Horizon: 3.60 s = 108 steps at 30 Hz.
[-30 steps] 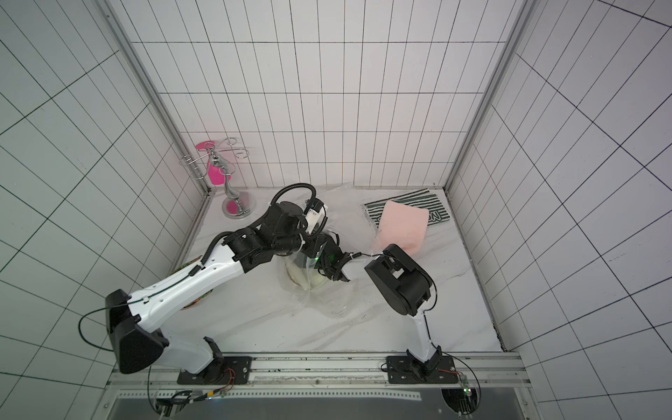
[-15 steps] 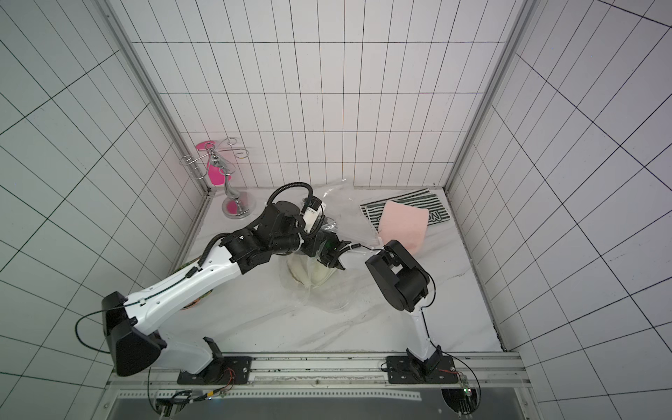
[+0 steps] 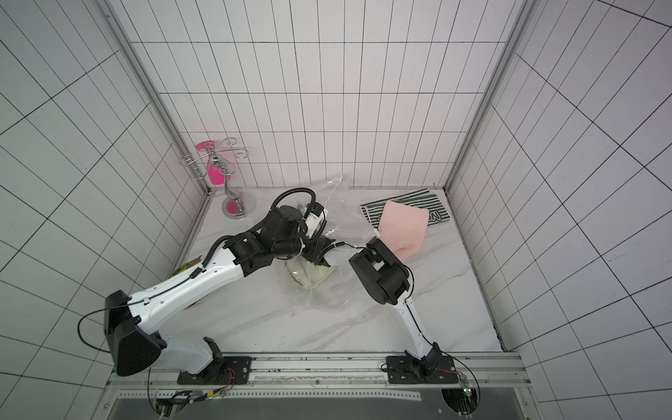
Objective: Place the folded towel into the vacuum bag
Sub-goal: Adjust the towel in the vacuum bag.
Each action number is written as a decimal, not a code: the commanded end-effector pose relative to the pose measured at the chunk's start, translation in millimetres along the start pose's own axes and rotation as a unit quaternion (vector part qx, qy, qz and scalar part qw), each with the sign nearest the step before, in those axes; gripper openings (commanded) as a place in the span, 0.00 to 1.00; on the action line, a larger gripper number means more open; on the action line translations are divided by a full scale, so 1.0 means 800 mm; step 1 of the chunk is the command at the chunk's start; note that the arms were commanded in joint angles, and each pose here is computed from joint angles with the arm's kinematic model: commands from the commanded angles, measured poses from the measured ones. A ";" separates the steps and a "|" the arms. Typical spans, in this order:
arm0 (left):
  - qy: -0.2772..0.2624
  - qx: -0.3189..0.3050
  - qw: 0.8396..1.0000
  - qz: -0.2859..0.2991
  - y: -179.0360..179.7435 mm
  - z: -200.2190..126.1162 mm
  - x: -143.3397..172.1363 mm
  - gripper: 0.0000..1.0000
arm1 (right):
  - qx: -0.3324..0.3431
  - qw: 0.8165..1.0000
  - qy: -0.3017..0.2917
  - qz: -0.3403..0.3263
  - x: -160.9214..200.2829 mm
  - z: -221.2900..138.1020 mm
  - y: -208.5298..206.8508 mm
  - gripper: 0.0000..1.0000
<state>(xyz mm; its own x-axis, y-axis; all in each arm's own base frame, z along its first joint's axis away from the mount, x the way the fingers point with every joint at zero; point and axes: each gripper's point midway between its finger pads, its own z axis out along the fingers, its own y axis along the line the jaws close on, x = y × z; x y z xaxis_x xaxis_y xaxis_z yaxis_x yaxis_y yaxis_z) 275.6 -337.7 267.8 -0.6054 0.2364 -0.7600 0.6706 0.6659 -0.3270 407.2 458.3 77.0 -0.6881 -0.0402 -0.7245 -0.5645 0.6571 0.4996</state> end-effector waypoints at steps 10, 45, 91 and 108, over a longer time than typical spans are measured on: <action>0.025 0.035 0.999 -0.010 -0.019 0.009 0.025 0.00 | -0.105 0.975 -0.188 -0.048 -0.120 -0.039 0.073 0.15; -0.031 -0.048 0.997 -0.043 0.061 -0.025 0.013 0.00 | -0.101 0.961 -0.085 0.243 0.033 -0.151 0.033 0.59; 0.013 -0.010 0.999 -0.034 0.028 -0.011 0.026 0.07 | 0.126 0.976 -0.096 0.152 0.103 -0.339 0.023 0.58; 0.046 0.028 0.998 -0.038 -0.005 0.002 0.057 0.08 | 0.094 0.932 -0.125 0.326 0.157 -0.237 0.000 0.58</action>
<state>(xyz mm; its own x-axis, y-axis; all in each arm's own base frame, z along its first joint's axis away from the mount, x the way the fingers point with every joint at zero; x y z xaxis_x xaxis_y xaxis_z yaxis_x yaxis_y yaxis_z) 249.4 -327.9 232.3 -0.6881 0.2546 -0.6795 0.6395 0.6554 -0.4020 225.3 303.2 72.9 -0.7443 0.4671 -0.4773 -0.0026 0.7127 0.7015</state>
